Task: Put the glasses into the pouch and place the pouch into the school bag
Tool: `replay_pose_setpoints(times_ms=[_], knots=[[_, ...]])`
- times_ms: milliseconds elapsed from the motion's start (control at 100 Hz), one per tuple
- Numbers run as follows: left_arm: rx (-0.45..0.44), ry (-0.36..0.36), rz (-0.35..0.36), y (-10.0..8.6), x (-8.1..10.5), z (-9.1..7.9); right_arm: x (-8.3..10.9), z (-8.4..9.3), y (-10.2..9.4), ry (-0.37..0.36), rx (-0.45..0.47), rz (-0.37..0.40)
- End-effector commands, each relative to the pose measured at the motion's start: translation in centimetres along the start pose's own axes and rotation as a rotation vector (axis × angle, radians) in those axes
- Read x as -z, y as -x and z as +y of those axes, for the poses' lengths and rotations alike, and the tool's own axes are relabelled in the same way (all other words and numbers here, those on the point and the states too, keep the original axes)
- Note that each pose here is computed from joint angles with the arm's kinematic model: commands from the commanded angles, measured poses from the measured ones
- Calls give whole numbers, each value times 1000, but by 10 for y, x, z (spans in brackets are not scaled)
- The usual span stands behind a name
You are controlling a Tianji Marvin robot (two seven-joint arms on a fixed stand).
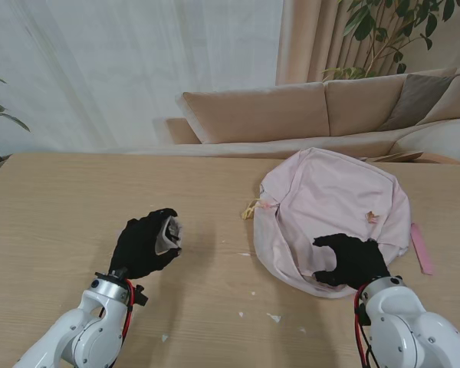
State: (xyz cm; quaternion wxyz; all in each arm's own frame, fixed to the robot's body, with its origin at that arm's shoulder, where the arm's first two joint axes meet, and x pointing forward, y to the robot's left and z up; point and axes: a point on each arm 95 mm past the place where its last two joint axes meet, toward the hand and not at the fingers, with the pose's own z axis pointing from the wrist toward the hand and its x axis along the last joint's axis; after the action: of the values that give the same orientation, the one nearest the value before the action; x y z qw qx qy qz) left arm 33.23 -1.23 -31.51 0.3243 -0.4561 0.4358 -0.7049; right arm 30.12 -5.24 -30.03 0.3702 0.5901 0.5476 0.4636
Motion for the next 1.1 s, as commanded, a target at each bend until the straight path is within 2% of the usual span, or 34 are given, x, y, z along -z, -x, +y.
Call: replay_pose_setpoints(times_ms=[0, 310, 440, 650, 870, 980, 1090], knots=[[4, 11, 10, -5, -1, 1, 0, -10, 1, -34, 5, -2], [6, 15, 12, -6, -2, 1, -12, -25, -5, -85, 1, 15], [4, 14, 13, -5, -2, 1, -19, -27, -7, -60, 5, -1], [7, 10, 14, -5, -3, 0, -27, -21, -14, -40, -66, 21], [8, 0, 6, -1, -3, -2, -35, -11, -39, -68, -165, 96], [6, -7, 2, 2, -3, -5, -42, -4, -59, -93, -219, 148], [11, -13, -5, 5, -4, -7, -51, 1, -80, -99, -233, 202]])
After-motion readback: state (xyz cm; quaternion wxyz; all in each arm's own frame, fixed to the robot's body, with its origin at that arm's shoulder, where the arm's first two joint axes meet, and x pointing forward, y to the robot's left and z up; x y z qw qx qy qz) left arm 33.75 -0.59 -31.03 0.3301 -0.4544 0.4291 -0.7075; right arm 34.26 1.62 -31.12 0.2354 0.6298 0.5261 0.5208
